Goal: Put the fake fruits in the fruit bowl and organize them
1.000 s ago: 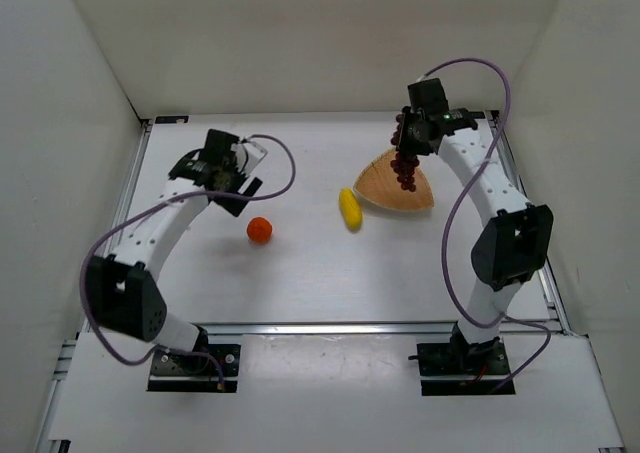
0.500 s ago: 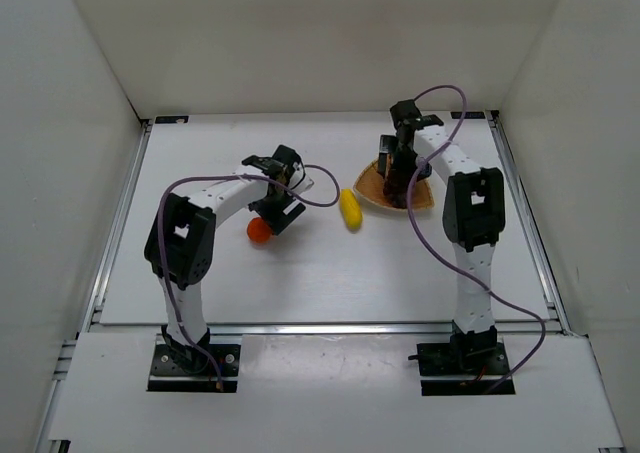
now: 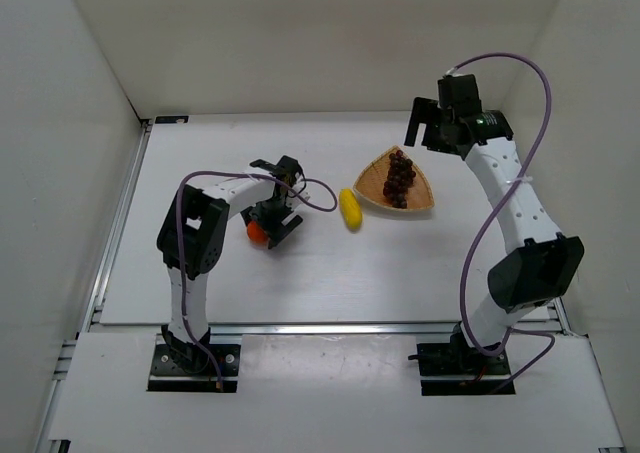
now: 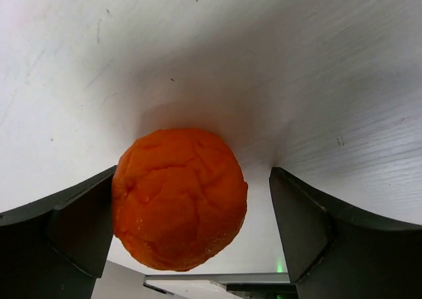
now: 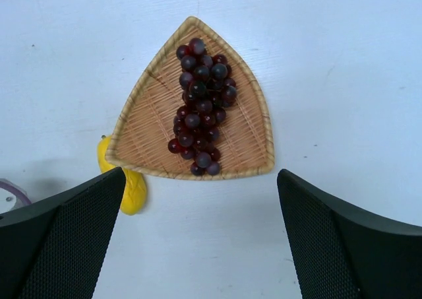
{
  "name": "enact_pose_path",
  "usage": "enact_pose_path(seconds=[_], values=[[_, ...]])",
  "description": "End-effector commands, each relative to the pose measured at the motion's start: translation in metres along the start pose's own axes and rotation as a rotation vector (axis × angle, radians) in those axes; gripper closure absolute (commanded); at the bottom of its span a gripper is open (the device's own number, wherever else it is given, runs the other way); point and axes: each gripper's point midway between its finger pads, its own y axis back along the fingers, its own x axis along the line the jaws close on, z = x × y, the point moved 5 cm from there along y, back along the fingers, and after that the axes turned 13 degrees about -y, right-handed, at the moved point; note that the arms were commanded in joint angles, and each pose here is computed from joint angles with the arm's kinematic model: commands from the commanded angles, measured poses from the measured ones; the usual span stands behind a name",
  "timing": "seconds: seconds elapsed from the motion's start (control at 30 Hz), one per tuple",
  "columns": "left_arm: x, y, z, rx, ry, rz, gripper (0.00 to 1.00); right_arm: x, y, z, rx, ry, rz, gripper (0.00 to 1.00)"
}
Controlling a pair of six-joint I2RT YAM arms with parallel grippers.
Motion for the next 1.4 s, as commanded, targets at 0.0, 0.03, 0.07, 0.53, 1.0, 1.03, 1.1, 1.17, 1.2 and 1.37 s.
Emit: enact_pose_path(seconds=[0.0, 0.03, 0.07, 0.53, 1.0, 1.03, 1.1, 1.17, 1.2, 1.37], values=[[-0.004, 0.004, -0.003, 0.007, 0.018, -0.026, 0.00, -0.016, 0.002, -0.008, 0.009, -0.019, -0.038, 0.00], [-0.004, 0.004, -0.003, 0.007, 0.018, -0.026, 0.07, -0.016, 0.004, -0.008, 0.002, -0.020, -0.035, 0.00], [-0.006, 0.001, -0.005, 0.024, 0.015, -0.035, 0.12, -0.017, 0.006, -0.009, 0.001, -0.020, -0.034, 0.00], [0.038, 0.099, 0.080, -0.233, -0.035, 0.218, 0.69, -0.027, 0.008, -0.020, 0.006, -0.068, -0.047, 0.00], [0.017, 0.149, 0.306, -0.967, -0.120, 0.364, 0.61, -0.082, 0.049, -0.043, -0.095, -0.328, -0.127, 0.00], [0.016, 0.145, 0.310, -0.978, -0.127, 0.353, 0.61, -0.085, 0.053, -0.043, -0.105, -0.314, -0.145, 0.00], [0.004, 0.139, 0.317, -1.000, -0.158, 0.313, 0.47, -0.094, 0.063, -0.043, -0.129, -0.303, -0.186, 0.00], [-0.002, 0.140, 0.319, -1.005, -0.157, 0.305, 0.37, -0.099, 0.067, -0.050, -0.119, -0.281, -0.203, 0.00], [-0.009, 0.131, 0.318, -0.980, -0.164, 0.302, 0.29, -0.099, 0.070, -0.049, -0.127, -0.282, -0.199, 0.00], [-0.024, 0.150, 0.300, -0.979, -0.186, 0.267, 0.00, -0.102, 0.079, -0.056, -0.133, -0.276, -0.180, 0.00]])
